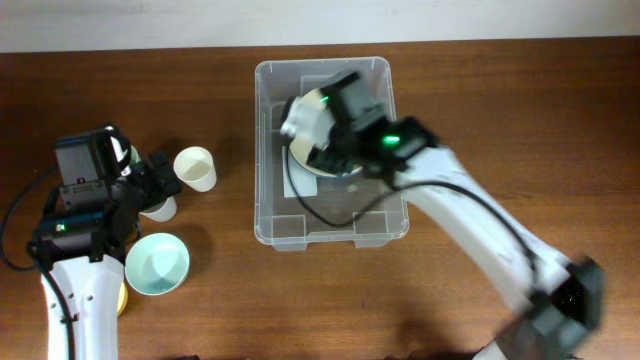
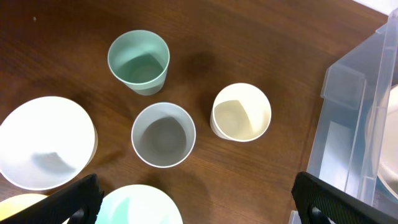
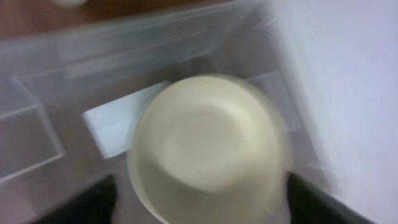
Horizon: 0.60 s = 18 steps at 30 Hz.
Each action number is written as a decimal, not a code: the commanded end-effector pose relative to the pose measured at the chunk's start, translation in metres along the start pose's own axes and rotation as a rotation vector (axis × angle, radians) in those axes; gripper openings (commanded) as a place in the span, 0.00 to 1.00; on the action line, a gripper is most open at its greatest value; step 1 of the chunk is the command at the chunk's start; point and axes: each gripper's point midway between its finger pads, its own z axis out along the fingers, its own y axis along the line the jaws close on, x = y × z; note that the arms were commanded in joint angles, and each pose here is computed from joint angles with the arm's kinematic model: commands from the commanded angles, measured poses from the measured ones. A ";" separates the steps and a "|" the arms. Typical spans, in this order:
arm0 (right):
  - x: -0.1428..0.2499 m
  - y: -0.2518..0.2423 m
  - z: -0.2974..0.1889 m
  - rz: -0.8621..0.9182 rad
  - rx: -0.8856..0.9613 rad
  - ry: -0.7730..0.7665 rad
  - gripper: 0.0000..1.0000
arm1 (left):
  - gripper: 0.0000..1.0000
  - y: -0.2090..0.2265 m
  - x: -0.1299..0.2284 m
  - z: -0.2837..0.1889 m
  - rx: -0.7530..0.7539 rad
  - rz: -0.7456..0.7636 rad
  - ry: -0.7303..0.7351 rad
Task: Pack container
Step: 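Place the second cream bowl into the container with the right gripper, then grasp the cream cup with the left gripper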
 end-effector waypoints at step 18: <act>0.209 -0.106 -0.167 1.195 0.271 0.223 0.99 | 0.99 -0.083 -0.008 0.062 0.027 0.263 0.138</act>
